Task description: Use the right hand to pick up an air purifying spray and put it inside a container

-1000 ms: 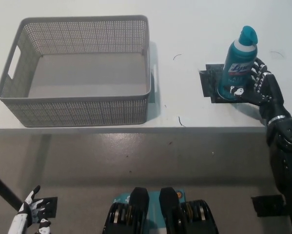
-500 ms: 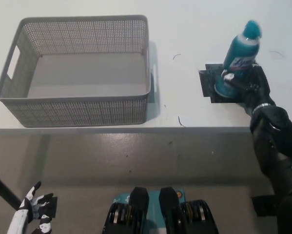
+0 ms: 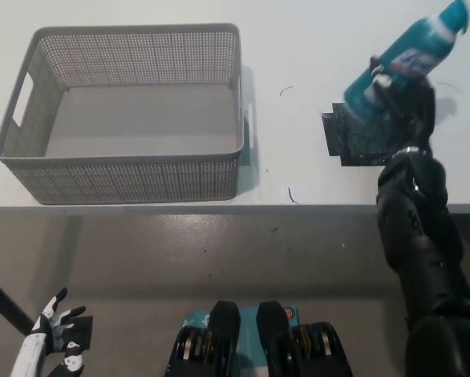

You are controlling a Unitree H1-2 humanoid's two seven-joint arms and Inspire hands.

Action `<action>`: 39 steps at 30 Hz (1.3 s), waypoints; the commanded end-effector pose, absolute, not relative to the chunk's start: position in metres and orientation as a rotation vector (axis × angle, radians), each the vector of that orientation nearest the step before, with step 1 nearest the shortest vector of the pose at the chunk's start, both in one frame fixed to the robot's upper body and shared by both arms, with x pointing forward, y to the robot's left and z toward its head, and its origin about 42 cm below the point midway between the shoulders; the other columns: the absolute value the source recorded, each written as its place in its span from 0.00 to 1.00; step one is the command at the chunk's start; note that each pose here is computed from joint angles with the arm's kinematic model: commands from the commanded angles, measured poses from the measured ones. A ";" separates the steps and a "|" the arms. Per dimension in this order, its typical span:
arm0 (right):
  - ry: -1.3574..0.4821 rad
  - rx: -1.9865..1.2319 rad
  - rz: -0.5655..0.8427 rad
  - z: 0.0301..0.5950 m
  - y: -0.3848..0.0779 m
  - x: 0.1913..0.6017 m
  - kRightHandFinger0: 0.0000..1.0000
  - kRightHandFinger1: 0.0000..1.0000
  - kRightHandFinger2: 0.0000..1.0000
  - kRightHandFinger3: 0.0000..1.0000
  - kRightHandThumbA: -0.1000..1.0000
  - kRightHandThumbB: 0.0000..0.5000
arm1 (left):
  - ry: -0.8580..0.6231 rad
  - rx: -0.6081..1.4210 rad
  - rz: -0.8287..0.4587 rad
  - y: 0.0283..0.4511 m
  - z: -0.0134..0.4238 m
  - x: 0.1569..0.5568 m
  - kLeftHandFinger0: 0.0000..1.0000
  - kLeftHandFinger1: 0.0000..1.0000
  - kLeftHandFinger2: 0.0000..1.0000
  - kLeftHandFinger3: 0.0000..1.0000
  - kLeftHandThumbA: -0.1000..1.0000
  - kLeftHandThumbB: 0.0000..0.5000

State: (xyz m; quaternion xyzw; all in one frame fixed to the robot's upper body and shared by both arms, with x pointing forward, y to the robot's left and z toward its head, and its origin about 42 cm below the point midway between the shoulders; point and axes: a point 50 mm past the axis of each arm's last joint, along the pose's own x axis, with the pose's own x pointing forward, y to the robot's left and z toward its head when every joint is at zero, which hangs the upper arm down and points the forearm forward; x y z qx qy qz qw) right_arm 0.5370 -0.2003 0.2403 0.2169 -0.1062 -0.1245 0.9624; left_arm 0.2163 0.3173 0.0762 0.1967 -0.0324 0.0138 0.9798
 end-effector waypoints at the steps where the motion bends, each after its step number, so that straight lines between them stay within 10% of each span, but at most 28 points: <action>1: -0.508 0.441 -0.164 0.368 -0.179 0.537 0.55 0.53 0.52 0.51 0.00 0.65 | -0.091 0.428 0.017 0.323 0.084 0.218 0.53 0.70 0.81 1.00 0.01 0.59; 10: -0.620 0.363 -0.041 0.461 -0.123 0.527 0.39 0.45 0.48 0.47 0.00 0.70 | -0.086 0.410 0.005 0.317 0.081 0.217 0.52 0.68 0.80 1.00 0.00 0.61; 15: -0.631 0.196 0.014 0.465 -0.103 0.523 0.46 0.43 0.47 0.48 0.00 0.70 | -0.095 0.423 -0.020 0.313 0.083 0.225 0.51 0.67 0.80 1.00 0.00 0.61; 39: -0.399 -0.087 0.357 0.344 0.000 0.506 0.37 0.34 0.41 0.46 0.00 0.76 | -0.083 0.427 -0.043 0.310 0.086 0.225 0.52 0.69 0.82 1.00 0.00 0.59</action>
